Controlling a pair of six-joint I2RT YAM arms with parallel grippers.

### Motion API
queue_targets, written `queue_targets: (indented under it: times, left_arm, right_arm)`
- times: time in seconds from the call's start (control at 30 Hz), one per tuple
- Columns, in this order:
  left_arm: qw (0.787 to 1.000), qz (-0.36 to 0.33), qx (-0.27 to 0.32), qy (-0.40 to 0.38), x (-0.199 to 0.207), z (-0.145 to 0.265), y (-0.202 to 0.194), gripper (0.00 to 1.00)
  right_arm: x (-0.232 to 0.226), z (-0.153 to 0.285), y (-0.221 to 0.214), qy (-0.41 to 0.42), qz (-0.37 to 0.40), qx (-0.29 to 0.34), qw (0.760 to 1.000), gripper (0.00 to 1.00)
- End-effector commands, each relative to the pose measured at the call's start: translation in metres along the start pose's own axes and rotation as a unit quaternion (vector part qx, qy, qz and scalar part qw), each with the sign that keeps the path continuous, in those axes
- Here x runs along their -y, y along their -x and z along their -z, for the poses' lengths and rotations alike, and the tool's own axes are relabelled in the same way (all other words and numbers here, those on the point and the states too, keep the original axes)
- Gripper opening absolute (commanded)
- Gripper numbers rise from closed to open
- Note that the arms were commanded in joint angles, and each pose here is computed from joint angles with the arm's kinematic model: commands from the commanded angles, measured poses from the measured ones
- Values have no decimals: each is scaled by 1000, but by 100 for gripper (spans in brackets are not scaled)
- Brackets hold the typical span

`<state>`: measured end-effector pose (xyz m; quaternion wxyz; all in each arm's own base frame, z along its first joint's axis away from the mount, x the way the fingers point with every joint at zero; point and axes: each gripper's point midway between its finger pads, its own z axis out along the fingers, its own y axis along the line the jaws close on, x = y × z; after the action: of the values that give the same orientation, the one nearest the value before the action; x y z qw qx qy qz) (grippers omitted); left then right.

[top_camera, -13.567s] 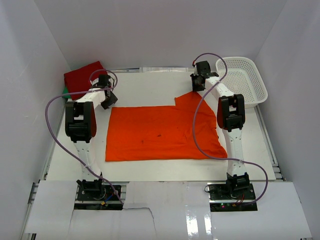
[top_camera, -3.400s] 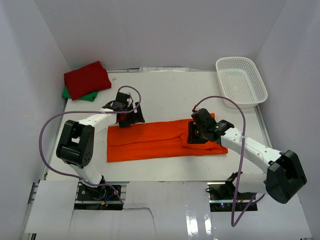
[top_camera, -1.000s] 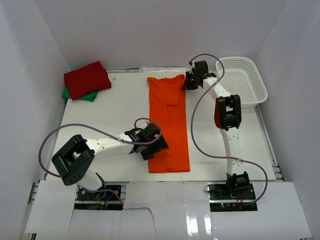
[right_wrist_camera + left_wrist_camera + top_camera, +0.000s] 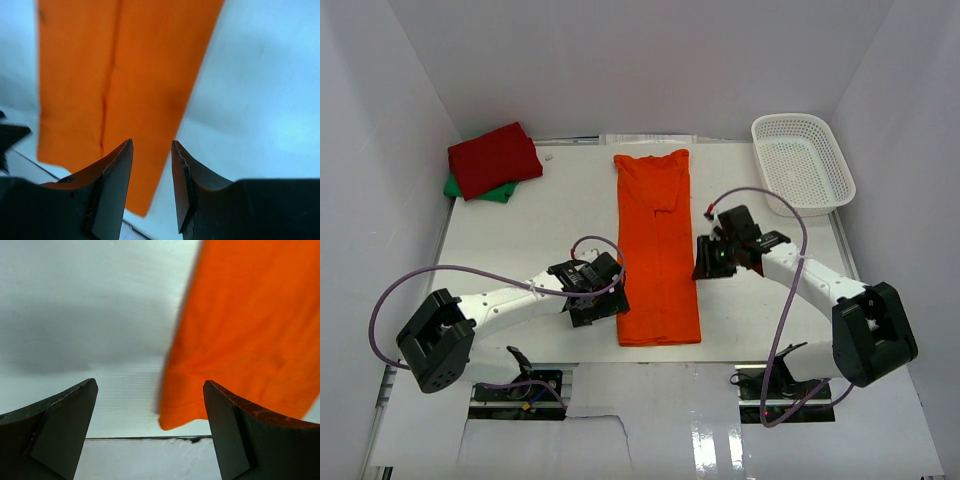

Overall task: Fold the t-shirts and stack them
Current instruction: Grab the bottom of the folded rectangular tshirt with both arms

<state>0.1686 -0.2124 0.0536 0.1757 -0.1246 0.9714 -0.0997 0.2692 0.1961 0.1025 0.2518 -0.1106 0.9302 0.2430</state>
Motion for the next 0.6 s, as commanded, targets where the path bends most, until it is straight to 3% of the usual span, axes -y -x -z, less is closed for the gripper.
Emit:
queue_targets:
  times: [0.0, 0.23, 0.57]
  left_arm:
    - [1000, 2, -17, -19, -4, -2, -13, 98]
    - [1000, 2, -21, -4, -14, -18, -24, 98]
    - [998, 3, -14, -55, -2, -19, -37, 91]
  right_arm:
    - [-3, 1, -70, -21, -19, -76, 997, 42]
    - [-5, 5, -124, -30, -44, -103, 993, 40]
    - [-18, -1, -182, -13, -57, -155, 986, 40]
